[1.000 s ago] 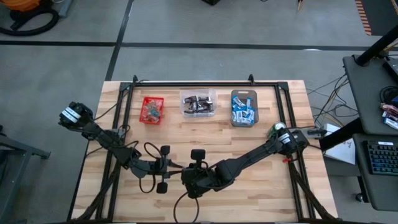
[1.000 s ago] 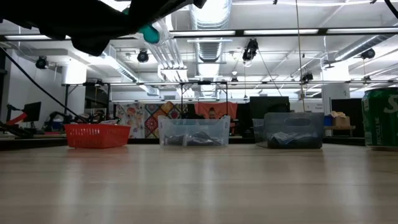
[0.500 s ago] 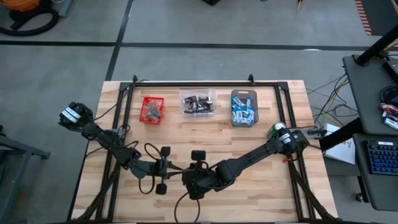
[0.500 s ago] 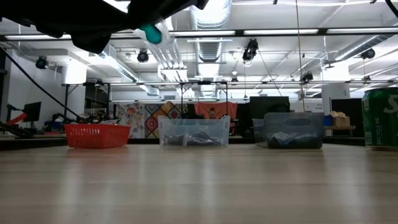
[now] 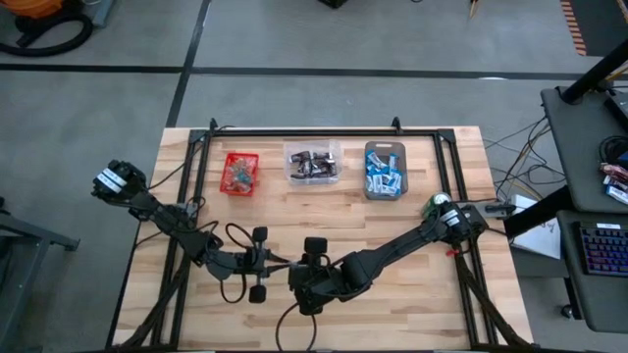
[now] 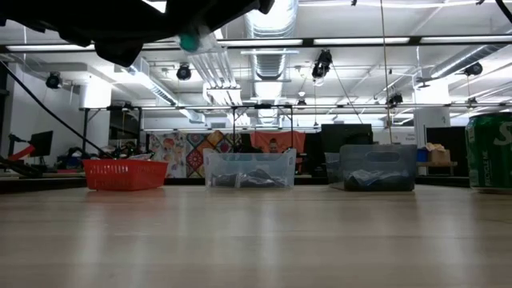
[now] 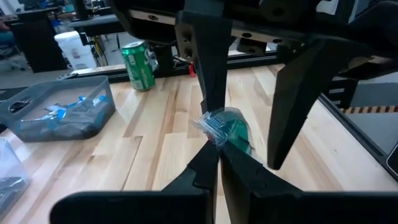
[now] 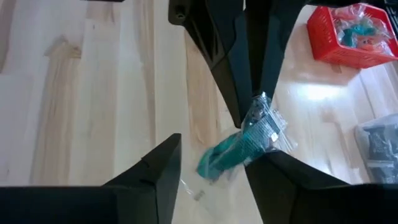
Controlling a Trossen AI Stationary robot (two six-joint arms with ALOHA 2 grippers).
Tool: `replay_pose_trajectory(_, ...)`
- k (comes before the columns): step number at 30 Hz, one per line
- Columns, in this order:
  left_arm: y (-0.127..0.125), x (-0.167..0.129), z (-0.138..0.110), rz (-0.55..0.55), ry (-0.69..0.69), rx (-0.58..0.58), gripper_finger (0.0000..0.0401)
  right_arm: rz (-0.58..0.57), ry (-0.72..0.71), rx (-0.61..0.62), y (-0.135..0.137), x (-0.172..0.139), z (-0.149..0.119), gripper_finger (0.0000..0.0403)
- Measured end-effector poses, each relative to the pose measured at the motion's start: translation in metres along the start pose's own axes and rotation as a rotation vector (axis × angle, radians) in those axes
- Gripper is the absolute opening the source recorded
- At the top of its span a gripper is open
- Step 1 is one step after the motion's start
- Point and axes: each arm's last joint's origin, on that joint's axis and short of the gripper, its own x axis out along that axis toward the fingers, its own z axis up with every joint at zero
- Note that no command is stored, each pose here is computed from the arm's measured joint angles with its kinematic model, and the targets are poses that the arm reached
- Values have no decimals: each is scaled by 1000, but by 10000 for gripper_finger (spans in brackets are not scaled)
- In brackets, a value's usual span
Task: Sort candy
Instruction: Put the blue candy into the red bin
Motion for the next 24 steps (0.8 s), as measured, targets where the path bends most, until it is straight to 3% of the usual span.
replay_pose_trajectory(13,11,5,-4,115,38,39,0,-40,25,83,-29,-12,6,213)
replay_pose_trajectory(20,20,8,-5,148,67,48,0,-55,54,119,-52,-35,9,215)
replay_pose_trajectory(24,41,5,8,221,137,-15,0,-84,99,150,-70,-60,6,215)
